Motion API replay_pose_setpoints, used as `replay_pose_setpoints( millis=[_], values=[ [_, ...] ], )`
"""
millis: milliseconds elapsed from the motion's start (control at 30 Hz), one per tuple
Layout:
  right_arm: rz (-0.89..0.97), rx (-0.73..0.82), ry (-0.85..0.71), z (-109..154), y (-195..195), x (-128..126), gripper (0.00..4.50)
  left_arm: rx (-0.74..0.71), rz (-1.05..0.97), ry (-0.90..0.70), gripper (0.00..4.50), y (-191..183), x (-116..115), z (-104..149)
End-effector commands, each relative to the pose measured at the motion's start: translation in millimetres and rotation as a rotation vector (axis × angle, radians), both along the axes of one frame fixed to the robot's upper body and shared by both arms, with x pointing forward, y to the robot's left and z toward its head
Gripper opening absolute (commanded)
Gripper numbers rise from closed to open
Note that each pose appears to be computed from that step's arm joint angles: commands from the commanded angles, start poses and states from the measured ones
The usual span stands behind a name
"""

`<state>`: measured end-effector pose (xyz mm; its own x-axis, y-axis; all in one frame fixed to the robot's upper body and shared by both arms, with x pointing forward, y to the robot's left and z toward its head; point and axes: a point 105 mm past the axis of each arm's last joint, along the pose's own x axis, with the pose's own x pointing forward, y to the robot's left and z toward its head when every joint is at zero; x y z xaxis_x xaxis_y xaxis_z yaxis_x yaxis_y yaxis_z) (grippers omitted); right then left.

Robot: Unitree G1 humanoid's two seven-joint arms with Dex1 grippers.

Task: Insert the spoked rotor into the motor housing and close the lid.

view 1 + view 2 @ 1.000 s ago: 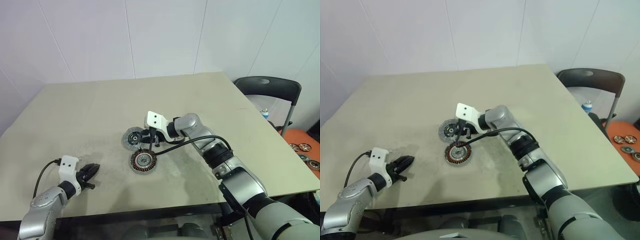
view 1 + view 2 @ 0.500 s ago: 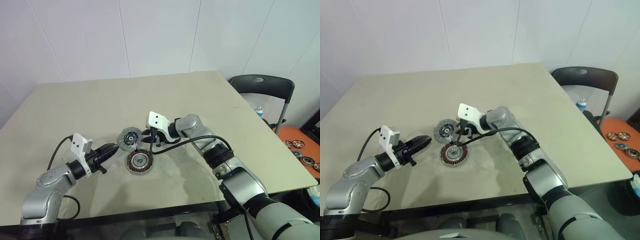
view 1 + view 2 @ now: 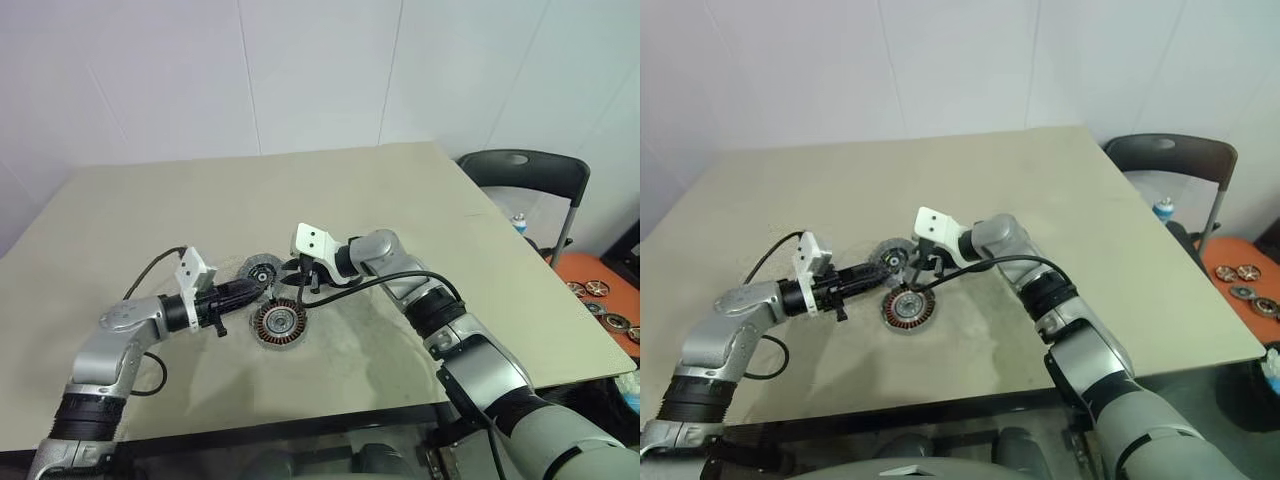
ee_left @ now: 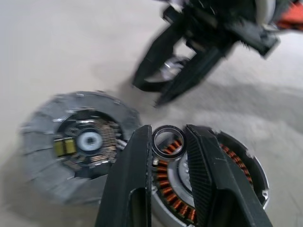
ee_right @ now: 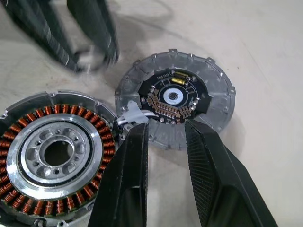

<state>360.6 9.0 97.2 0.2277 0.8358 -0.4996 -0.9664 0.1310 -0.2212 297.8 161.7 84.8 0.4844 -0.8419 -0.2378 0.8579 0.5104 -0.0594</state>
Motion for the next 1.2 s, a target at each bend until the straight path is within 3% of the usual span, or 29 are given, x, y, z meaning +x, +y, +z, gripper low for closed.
replay_pose_setpoints(
  millis=[33, 267, 467, 767, 1200],
  values=[
    [0.002, 0.045, -0.041, 16, 4, 1, 1.29, 0.034, -0.068, -0.043, 0.72, -4, 3, 7],
    [-0.013, 0.047, -0.037, 14, 3, 0, 1.29, 0.045, -0.109, -0.042, 0.72, -11, 4, -1],
    [-0.019, 0.046, -0.036, 14, 1, 0, 1.29, 0.044, -0.169, -0.014, 0.72, -21, -10, -8],
    [-0.015, 0.042, -0.034, 13, 3, 0, 1.29, 0.075, -0.124, 0.007, 0.72, -18, -13, -25],
    [-0.022, 0.037, -0.036, 12, 0, 1, 1.29, 0.096, -0.048, -0.015, 0.72, -22, -2, -36]
  ],
)
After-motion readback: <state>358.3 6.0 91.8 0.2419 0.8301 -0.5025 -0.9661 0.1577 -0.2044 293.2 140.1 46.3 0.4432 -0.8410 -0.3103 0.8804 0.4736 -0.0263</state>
